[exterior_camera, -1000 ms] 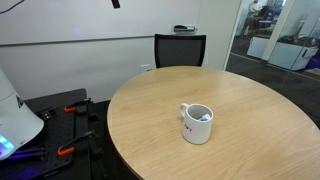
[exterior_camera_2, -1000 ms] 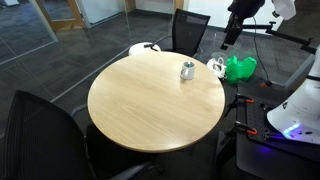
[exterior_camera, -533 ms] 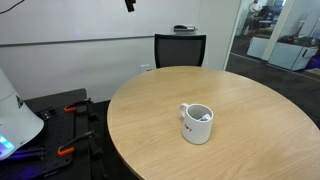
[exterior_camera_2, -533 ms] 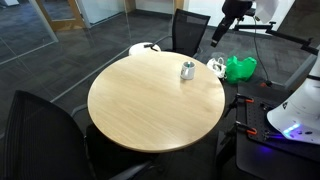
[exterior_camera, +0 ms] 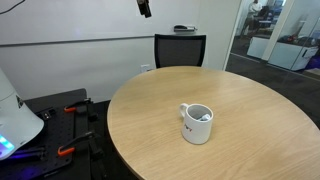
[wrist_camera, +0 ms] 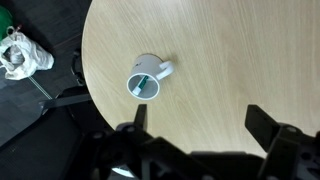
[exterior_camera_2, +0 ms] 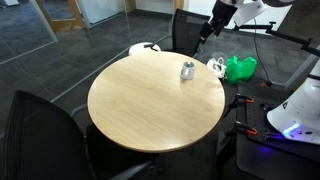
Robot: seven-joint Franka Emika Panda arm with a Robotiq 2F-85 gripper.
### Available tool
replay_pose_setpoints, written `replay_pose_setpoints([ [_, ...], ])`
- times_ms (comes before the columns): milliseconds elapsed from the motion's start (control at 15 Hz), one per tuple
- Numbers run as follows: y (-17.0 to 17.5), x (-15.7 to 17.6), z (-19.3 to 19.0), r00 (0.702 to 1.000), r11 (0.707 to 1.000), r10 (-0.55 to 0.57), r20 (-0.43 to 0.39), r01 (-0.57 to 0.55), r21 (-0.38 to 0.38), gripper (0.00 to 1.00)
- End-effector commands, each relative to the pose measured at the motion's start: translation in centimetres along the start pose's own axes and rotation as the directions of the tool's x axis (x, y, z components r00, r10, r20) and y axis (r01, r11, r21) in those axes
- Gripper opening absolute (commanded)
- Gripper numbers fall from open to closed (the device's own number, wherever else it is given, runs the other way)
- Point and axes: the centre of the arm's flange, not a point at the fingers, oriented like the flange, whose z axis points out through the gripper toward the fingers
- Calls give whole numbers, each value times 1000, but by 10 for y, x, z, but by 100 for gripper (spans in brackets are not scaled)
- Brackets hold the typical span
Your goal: Pick the marker from the cup and put it on the table
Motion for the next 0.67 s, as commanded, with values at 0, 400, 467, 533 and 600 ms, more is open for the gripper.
replay_pose_setpoints([
  [0, 8, 21, 15, 994, 994, 105, -28, -105, 4, 100],
  [400, 25, 44, 52, 974, 976, 217, -58, -218, -16, 100],
  [467, 27, 47, 59, 970, 972, 234, -63, -235, -23, 100],
  [533, 30, 51, 67, 962, 963, 265, -69, -267, -33, 100],
  [600, 34, 55, 75, 951, 952, 300, -74, -304, -41, 100],
])
